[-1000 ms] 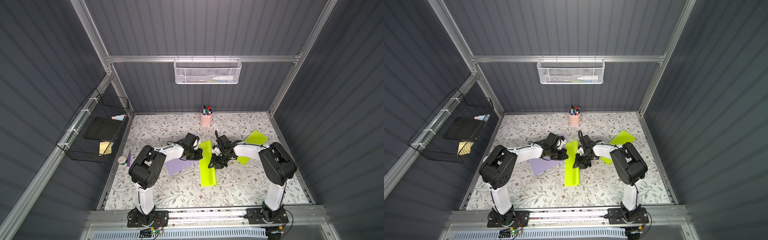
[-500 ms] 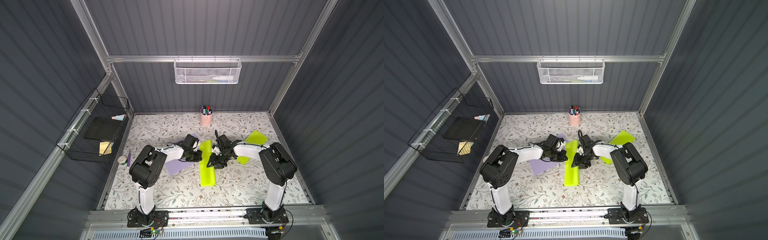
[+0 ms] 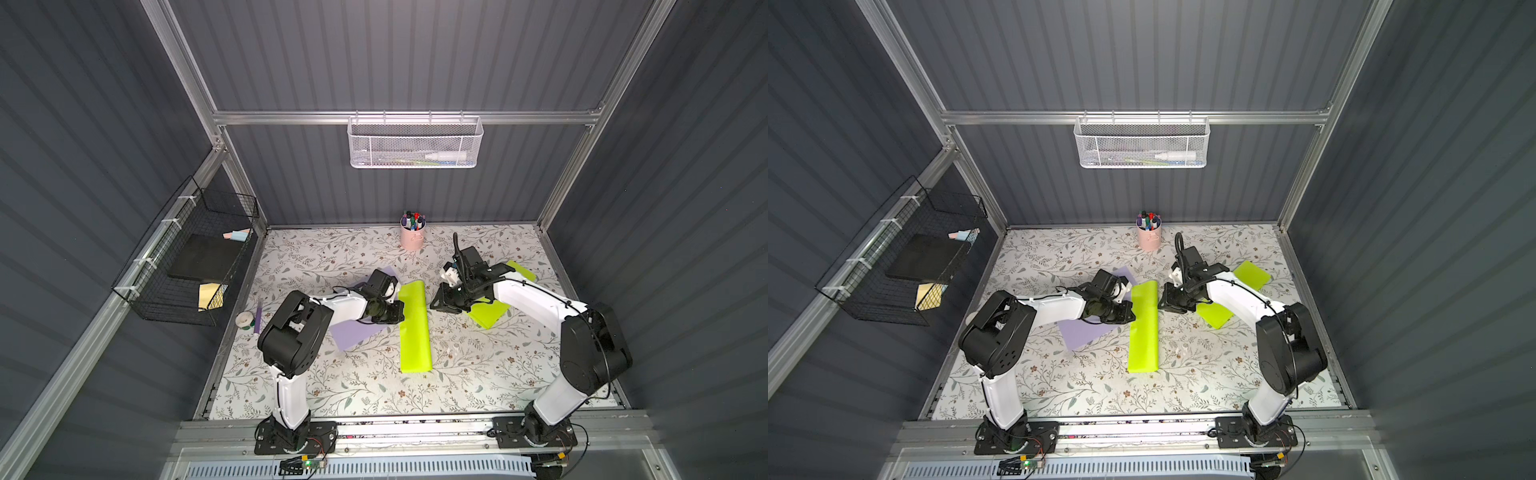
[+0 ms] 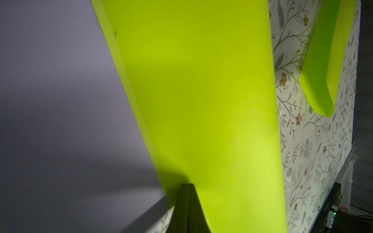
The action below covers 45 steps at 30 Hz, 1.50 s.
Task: Fold the rectangular paper in half along the long edge
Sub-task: Fold the paper at the center of the board.
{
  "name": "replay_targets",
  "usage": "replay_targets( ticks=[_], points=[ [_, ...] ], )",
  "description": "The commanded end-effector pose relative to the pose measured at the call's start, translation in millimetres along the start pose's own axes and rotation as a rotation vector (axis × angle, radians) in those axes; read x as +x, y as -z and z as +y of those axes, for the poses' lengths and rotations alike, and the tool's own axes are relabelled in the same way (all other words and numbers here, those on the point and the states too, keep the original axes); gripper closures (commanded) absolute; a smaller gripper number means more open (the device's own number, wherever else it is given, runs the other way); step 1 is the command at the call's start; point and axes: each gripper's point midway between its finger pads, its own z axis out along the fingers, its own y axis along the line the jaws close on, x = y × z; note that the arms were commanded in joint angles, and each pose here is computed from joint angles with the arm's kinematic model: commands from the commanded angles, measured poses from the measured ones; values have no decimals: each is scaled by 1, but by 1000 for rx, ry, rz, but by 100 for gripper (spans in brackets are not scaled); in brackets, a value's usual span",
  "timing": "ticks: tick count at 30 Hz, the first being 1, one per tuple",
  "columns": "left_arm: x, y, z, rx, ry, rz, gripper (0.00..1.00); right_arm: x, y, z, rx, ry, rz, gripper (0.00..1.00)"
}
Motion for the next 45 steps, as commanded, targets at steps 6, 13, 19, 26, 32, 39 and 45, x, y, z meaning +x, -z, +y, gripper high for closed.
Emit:
replay_targets(
  ticks=[6, 13, 19, 26, 32, 39, 45],
  points=[
    [38, -9, 30, -110, 51, 107, 100, 16, -56, 27, -83, 33, 142, 87],
    [36, -9, 29, -110, 49, 105, 100, 21, -79, -2, -101, -72, 155, 92],
    [36, -8, 29, -112, 49, 108, 100, 33, -84, -49, -67, -178, 169, 96],
    [36, -10, 30, -114, 50, 111, 100, 45, -68, -92, -12, -264, 158, 99],
    [37, -11, 31, -116, 48, 117, 100, 24, -26, -84, -29, -251, 77, 99],
    [37, -11, 31, -117, 51, 115, 100, -1, -28, -21, -111, -122, 75, 99],
    [36, -11, 31, -118, 49, 114, 100, -5, -66, -7, -118, -110, 139, 100]
  ],
)
